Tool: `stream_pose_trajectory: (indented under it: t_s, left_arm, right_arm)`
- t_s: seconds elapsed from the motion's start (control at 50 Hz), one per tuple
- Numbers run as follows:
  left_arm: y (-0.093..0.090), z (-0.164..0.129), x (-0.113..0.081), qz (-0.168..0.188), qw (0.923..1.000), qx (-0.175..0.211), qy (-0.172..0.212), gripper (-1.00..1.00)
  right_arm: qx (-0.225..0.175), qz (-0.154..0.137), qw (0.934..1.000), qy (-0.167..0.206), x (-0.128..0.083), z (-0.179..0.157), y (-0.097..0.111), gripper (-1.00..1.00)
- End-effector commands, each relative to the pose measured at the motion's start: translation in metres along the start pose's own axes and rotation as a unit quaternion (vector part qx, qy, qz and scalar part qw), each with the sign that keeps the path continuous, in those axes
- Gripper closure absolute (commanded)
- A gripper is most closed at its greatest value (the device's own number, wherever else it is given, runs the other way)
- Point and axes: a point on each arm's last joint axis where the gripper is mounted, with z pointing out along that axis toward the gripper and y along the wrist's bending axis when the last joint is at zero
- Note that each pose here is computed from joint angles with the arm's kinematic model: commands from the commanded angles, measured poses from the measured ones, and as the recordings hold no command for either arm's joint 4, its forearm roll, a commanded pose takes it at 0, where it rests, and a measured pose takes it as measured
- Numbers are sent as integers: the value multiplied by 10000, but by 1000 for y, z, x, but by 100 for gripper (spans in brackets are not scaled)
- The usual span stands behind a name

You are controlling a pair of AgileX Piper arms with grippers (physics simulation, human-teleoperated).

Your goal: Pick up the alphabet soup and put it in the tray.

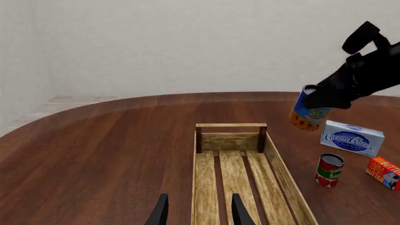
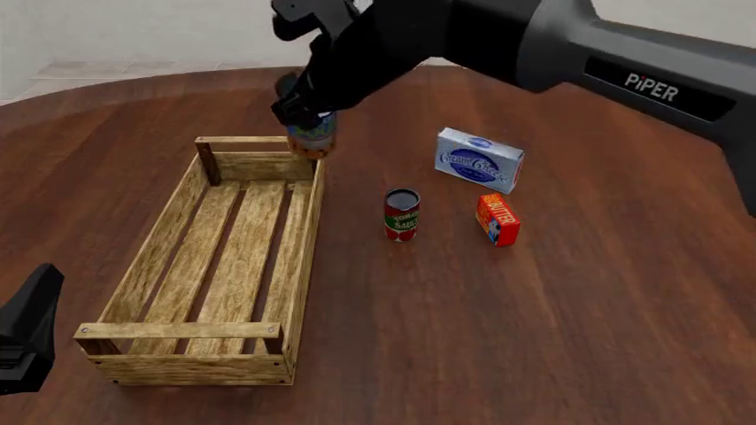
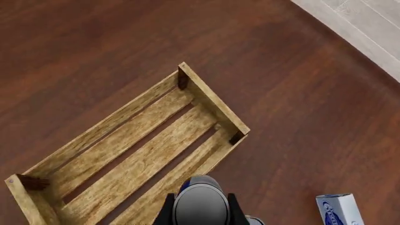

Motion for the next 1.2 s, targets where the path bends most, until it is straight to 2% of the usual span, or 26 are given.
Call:
stream_pose_trajectory:
  t_s: [0.02, 0.22, 0.62, 0.9, 1.2]
  left_arm:
    - [0, 0, 0, 0, 10000, 0, 0, -100]
    - [0, 0, 0, 0, 10000, 0, 0, -100]
    - [0, 0, 0, 0, 10000, 0, 0, -100]
    - [0, 0, 0, 0, 10000, 0, 0, -100]
    - [0, 0, 0, 0, 10000, 0, 0, -100]
  right_arm:
    - [-258, -143, 9995, -125, -1, -8, 32, 100]
    - [-475, -314, 9983, -132, -2, -5, 56, 100]
    - [-734, -504, 9960, 49, 6, 21, 88, 100]
    - [-853, -584, 9945, 152, 11, 34, 104, 100]
    - [-881, -607, 9939, 261, 18, 47, 109, 100]
